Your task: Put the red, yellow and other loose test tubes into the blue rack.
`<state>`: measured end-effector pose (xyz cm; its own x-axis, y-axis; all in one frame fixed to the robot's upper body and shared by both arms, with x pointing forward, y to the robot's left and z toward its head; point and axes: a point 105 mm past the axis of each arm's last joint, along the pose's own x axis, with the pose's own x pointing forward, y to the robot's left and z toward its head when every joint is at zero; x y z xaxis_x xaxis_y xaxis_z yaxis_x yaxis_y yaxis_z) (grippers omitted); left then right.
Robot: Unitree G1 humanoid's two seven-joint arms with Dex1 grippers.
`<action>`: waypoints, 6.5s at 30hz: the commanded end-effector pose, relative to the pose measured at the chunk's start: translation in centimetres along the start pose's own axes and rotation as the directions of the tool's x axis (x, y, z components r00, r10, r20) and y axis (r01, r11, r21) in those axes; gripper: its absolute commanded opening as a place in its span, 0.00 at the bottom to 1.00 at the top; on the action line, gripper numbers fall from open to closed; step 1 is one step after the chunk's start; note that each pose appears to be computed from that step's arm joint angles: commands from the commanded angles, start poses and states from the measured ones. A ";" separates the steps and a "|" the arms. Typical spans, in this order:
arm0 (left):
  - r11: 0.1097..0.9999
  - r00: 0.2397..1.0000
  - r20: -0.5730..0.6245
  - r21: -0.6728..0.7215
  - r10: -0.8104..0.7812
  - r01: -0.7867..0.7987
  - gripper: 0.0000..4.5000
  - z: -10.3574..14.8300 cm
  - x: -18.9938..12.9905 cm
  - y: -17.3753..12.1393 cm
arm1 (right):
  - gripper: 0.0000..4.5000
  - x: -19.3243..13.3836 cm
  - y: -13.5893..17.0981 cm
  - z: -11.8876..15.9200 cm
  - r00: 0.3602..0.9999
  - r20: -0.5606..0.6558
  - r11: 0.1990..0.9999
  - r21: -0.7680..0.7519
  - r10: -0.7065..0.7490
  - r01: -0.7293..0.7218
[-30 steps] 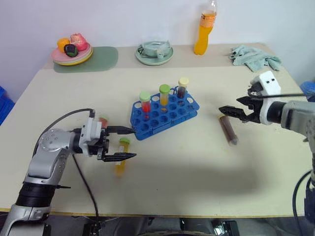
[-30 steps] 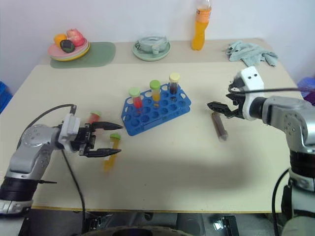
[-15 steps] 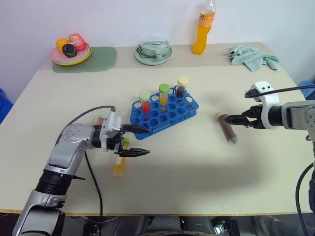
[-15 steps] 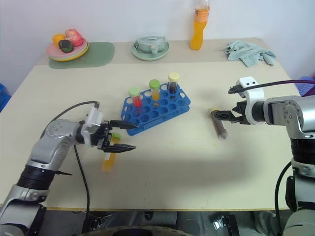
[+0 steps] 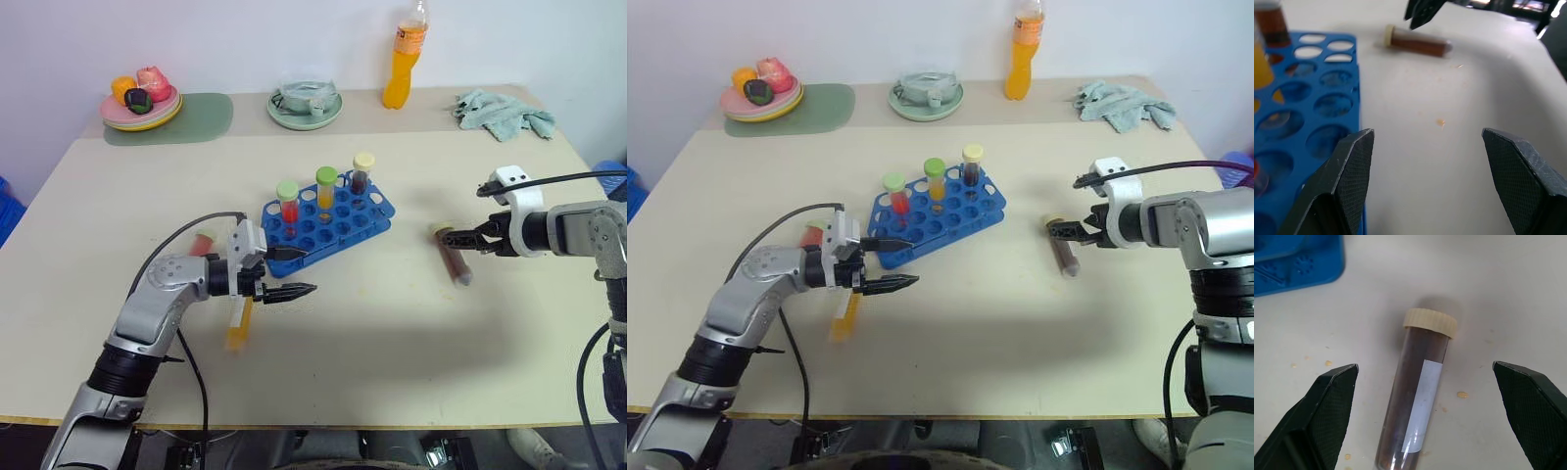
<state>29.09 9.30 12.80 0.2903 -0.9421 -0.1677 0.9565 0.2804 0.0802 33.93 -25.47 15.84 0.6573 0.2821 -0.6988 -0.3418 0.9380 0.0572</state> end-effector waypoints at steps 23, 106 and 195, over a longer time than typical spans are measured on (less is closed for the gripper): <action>0.999 0.999 -0.007 0.025 0.038 -0.038 0.81 0.8 0.1 -1.3 | 0.81 3.2 0.8 -0.7 0.987 -0.155 0.998 0.050 0.044 -0.037; 0.963 0.967 -0.027 0.097 0.255 -0.251 0.81 2.8 -4.2 0.7 | 0.17 7.6 11.9 5.9 0.305 0.908 0.948 -0.223 0.287 -0.229; 0.673 0.685 -0.653 -0.351 0.323 -0.651 0.81 2.1 -11.0 -1.8 | 0.98 -1.9 6.9 -1.0 0.587 0.538 0.738 -0.655 0.605 -0.161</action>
<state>24.17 19.87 16.08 0.5314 -0.3941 -0.7499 0.4713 0.8731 -0.1249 29.96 -19.65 15.76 0.5419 0.8404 -0.0103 -0.8112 0.5198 -0.2679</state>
